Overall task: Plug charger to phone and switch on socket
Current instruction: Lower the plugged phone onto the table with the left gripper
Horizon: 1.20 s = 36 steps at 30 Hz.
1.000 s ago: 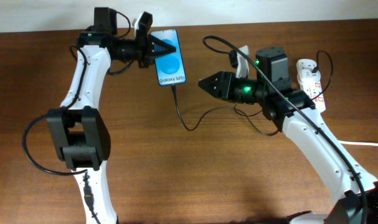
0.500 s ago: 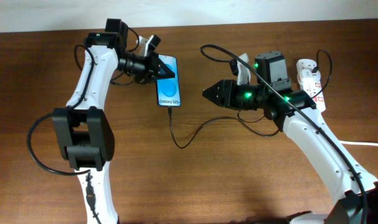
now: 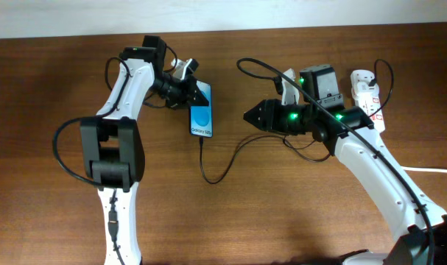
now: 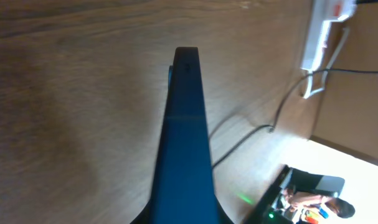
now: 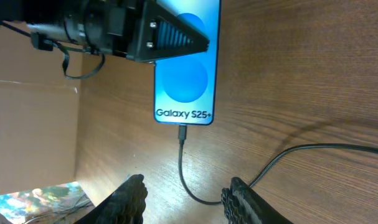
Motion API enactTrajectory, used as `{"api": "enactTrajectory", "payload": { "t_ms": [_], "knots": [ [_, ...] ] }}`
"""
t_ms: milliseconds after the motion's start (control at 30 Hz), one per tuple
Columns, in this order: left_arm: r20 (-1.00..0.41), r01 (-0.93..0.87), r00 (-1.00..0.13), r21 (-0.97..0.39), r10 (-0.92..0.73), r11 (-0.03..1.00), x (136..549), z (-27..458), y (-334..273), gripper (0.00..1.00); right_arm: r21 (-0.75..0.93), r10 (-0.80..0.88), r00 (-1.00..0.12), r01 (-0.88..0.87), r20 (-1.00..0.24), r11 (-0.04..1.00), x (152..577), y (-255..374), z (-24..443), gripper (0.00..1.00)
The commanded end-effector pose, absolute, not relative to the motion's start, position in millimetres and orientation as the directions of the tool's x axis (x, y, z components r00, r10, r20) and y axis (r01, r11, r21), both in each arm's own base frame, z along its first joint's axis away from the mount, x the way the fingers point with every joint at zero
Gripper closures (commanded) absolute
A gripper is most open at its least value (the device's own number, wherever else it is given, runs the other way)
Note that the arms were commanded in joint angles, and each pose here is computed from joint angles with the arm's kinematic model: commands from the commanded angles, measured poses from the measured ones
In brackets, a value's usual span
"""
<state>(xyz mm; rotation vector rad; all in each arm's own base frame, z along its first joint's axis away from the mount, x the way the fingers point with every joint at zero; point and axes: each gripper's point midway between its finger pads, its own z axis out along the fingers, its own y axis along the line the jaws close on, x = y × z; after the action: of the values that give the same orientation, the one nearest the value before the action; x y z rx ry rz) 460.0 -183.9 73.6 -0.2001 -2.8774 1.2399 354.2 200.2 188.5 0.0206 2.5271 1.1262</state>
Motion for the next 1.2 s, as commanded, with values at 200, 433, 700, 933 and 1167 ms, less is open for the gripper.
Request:
{"api": "enactTrajectory", "payload": {
  "t_ms": [200, 433, 700, 933, 1167],
  "knots": [
    [0.017, 0.063, -0.995, -0.637, 0.096, 0.768, 463.7, 22.8, -167.1, 1.0, 0.69, 0.152, -0.918, -0.158, -0.366, 0.707, 355.6, 195.1, 191.2, 0.54],
    [0.028, 0.06, -0.995, -0.588, 0.094, 0.807, 463.7, 9.6, -158.7, 1.0, 0.69, 0.152, -0.919, -0.157, -0.364, 0.707, 355.3, 195.0, 191.0, 0.54],
    [0.026, 0.063, -0.995, -0.565, 0.094, 0.823, 464.2, 6.8, -154.8, 0.8, 0.682, 0.153, -0.917, -0.155, -0.369, 0.715, 356.3, 193.6, 190.0, 0.54],
    [0.04, 0.053, -0.995, -0.524, 0.087, 0.85, 462.5, 2.4, -148.0, 0.7, 0.682, 0.153, -0.917, -0.156, -0.369, 0.715, 356.3, 193.6, 190.0, 0.54],
    [0.05, 0.04, -0.997, -0.411, 0.067, 0.911, 463.5, -6.3, -128.4, 0.66, 0.681, 0.153, -0.918, -0.153, -0.367, 0.716, 355.9, 193.3, 189.5, 0.54]
  ]
}}
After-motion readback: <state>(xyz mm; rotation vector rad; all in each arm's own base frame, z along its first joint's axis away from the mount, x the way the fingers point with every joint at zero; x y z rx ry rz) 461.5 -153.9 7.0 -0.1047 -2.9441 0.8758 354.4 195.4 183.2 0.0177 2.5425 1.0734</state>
